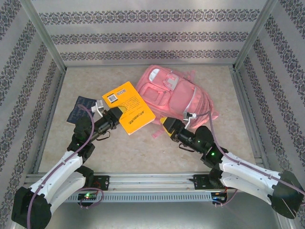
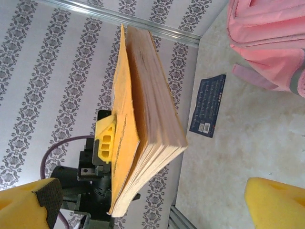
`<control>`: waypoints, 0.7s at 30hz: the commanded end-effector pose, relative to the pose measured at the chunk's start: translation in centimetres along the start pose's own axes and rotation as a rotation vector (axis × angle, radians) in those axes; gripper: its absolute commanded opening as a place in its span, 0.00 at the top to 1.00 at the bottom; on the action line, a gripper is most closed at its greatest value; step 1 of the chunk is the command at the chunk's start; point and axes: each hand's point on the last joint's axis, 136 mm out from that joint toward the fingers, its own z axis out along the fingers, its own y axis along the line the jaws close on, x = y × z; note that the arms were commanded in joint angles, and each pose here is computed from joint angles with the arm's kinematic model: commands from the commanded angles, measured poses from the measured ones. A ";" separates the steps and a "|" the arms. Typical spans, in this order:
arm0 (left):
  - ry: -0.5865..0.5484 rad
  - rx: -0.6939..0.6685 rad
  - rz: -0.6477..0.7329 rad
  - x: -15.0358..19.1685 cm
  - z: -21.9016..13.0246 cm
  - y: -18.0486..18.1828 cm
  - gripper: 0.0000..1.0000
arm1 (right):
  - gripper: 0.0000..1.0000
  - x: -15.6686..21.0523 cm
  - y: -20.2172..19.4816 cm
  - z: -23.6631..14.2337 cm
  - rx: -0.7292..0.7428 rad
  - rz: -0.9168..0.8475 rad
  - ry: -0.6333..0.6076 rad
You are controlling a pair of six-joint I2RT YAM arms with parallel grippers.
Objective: Pack the student bag
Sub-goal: Pass the book.
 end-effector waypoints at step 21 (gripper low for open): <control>-0.119 0.162 -0.042 -1.1 -0.2 -3.8 1.00 | 0.20 0.0 6.9 8.4 -0.165 -0.023 -0.092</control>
